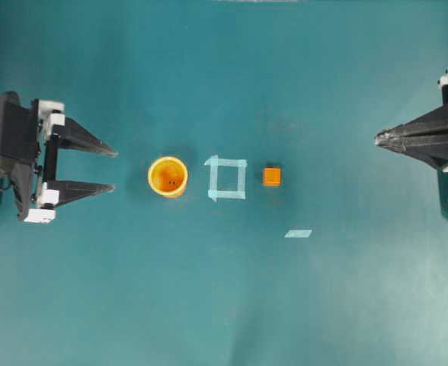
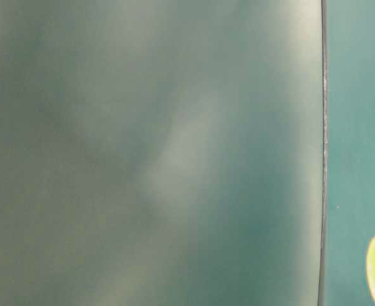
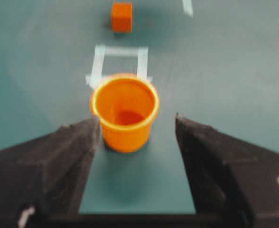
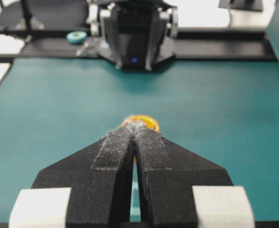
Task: Move the cup to the right with left arm.
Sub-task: 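Move the left gripper open toward the orange cup, then position the open left gripper around the orange cup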
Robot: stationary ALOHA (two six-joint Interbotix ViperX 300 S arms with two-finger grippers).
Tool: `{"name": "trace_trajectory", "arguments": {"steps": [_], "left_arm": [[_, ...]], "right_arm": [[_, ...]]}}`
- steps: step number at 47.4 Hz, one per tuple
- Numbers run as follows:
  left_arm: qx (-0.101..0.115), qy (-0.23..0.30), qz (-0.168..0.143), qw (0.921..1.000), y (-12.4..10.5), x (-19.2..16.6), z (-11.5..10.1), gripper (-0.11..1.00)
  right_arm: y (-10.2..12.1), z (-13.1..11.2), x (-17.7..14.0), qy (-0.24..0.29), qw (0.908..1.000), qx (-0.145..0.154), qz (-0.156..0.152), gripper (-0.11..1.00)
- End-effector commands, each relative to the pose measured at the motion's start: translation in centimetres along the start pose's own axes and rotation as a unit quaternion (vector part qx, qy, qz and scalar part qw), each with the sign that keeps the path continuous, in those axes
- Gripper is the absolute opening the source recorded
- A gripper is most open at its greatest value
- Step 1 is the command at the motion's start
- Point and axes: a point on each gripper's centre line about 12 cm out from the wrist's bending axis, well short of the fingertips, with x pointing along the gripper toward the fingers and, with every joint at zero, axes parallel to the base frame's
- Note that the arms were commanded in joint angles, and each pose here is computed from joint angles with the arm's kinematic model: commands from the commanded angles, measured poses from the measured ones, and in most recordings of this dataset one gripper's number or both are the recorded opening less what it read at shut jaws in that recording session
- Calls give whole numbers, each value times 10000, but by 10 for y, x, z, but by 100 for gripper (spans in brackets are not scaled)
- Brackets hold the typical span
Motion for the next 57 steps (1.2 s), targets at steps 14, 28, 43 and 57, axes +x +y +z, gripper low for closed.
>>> {"name": "trace_trajectory", "arguments": {"steps": [14,28,43,57], "left_arm": [[-99,513,26,9986,1,31,-27,67],[-256,903,38,9956,1,69,-38,84],[-203,972,36,9951,1,90,-52,84],[38,828,172,9964,13,109,-46,84]], "right_arm": [[0,20,2,-238,9997,69,-10,-1],[-1,21,1,-100,9999,76,-17,-1],[0,25,0,-161,9999,61,-15,-1],[0,27,0,-184,9998,61,-14,-1]]}}
